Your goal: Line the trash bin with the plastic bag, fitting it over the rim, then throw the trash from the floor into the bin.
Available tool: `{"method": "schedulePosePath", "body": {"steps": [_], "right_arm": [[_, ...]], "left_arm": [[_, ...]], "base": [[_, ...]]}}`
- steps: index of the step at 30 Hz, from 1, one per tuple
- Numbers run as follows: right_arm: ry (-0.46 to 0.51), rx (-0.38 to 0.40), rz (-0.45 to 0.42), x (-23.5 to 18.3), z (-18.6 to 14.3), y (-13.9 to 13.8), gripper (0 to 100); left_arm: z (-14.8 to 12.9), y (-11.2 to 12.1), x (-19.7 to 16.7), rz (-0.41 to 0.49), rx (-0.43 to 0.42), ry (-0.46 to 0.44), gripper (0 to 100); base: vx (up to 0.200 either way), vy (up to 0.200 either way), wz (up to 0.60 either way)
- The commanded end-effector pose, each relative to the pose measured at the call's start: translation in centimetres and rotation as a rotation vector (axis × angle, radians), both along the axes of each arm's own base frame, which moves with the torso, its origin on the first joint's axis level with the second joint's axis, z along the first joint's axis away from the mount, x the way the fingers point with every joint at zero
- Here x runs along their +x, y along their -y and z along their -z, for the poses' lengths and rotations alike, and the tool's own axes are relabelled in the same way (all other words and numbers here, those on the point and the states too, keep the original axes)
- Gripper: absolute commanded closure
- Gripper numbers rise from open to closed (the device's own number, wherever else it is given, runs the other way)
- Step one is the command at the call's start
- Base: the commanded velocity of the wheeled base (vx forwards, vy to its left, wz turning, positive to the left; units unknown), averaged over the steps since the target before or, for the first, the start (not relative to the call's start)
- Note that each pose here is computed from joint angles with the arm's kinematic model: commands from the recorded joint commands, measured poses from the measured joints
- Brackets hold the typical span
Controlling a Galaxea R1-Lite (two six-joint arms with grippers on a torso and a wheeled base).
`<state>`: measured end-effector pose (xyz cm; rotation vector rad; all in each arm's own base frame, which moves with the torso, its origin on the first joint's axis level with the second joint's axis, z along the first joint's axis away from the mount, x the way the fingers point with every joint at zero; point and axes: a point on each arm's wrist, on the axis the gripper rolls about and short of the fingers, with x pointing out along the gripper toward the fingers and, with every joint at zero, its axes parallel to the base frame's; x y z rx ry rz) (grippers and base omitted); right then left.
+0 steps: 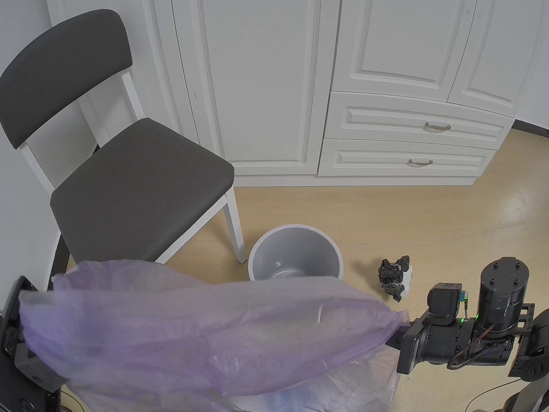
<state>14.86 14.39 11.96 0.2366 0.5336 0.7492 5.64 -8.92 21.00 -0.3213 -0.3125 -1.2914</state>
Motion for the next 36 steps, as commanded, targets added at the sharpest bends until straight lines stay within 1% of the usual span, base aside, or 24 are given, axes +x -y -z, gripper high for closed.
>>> {"method": "schedulePosePath", "body": {"steps": [1, 4, 6, 8, 9, 14, 17, 21, 22, 25, 27, 28, 29, 30, 31, 32, 35, 36], "right_arm": [[0.029, 0.026, 0.008, -0.2, -0.8, 0.3, 100], [0.04, 0.026, 0.027, 0.1, -1.0, 0.4, 100], [0.059, 0.022, 0.063, 0.4, -1.2, 0.5, 100], [0.066, 0.021, 0.074, 0.4, -1.3, 0.4, 100], [0.078, 0.018, 0.097, 0.5, -1.5, 0.4, 100], [0.12, 0.03, 0.123, 0.3, -2.3, 0.7, 100], [0.157, 0.017, 0.145, 0.3, -2.7, 1.2, 100], [0.198, -0.015, 0.185, 0.5, -2.9, 1.4, 100], [0.213, -0.025, 0.216, 0.6, -3.1, 1.3, 100], [0.231, -0.045, 0.259, 0.9, -3.4, 1.3, 100], [0.235, -0.053, 0.266, 0.9, -3.4, 1.3, 100], [0.242, -0.066, 0.274, 1.0, -3.3, 1.2, 100], [0.242, -0.066, 0.274, 1.0, -3.3, 1.2, 100], [0.254, -0.072, 0.295, 1.1, -3.5, 1.2, 100], [0.254, -0.073, 0.299, 1.2, -3.6, 1.2, 100], [0.264, -0.079, 0.325, 1.2, -3.7, 1.2, 100], [0.275, -0.096, 0.352, 1.3, -3.8, 1.2, 100], [0.29, -0.117, 0.368, 1.3, -4.0, 1.3, 100]], "left_arm": [[0.7, 0.6, 0.7, -0.017, 0.045, -0.032, 100], [1.1, 1.1, 1.2, -0.028, 0.074, -0.055, 100], [1.7, 1.7, 1.9, -0.046, 0.111, -0.08, 100], [1.8, 1.9, 2.1, -0.049, 0.12, -0.087, 100], [2.1, 2.2, 2.4, -0.051, 0.136, -0.1, 100], [2.4, 2.5, 2.8, -0.063, 0.15, -0.119, 100], [2.4, 2.6, 3.5, -0.097, 0.157, -0.13, 100], [2.6, 3.2, 4.7, -0.178, 0.166, -0.161, 100], [2.6, 3.7, 5.2, -0.221, 0.164, -0.175, 100], [2.7, 4.4, 6.1, -0.298, 0.163, -0.203, 100], [2.8, 4.6, 6.4, -0.316, 0.166, -0.21, 100], [2.8, 4.9, 6.7, -0.341, 0.171, -0.211, 100], [2.8, 4.9, 6.7, -0.341, 0.171, -0.211, 100], [2.9, 5.2, 7.1, -0.374, 0.177, -0.211, 100], [2.9, 5.3, 7.1, -0.381, 0.178, -0.212, 100], [3.1, 5.6, 7.6, -0.425, 0.187, -0.215, 100], [3.5, 6.0, 8.2, -0.498, 0.209, -0.217, 100], [3.7, 6.3, 8.5, -0.535, 0.222, -0.217, 100]], "base": [[0.0, 0.0, 0.0], [0.0, 0.0, 0.0], [0.0, 0.0, 0.0], [0.0, 0.0, 0.0], [0.0, 0.0, 0.0], [0.0, 0.0, 0.0], [0.0, 0.0, 0.0], [0.0, 0.0, 0.0], [0.0, 0.0, 0.0], [0.0, 0.0, 0.0], [0.0, 0.0, 0.0], [0.0, 0.0, 0.0], [0.0, 0.0, 0.0], [0.0, 0.0, 0.0], [0.0, 0.0, 0.0], [0.0, 0.0, 0.0], [0.0, 0.0, 0.0], [0.0, 0.0, 0.0]]}}
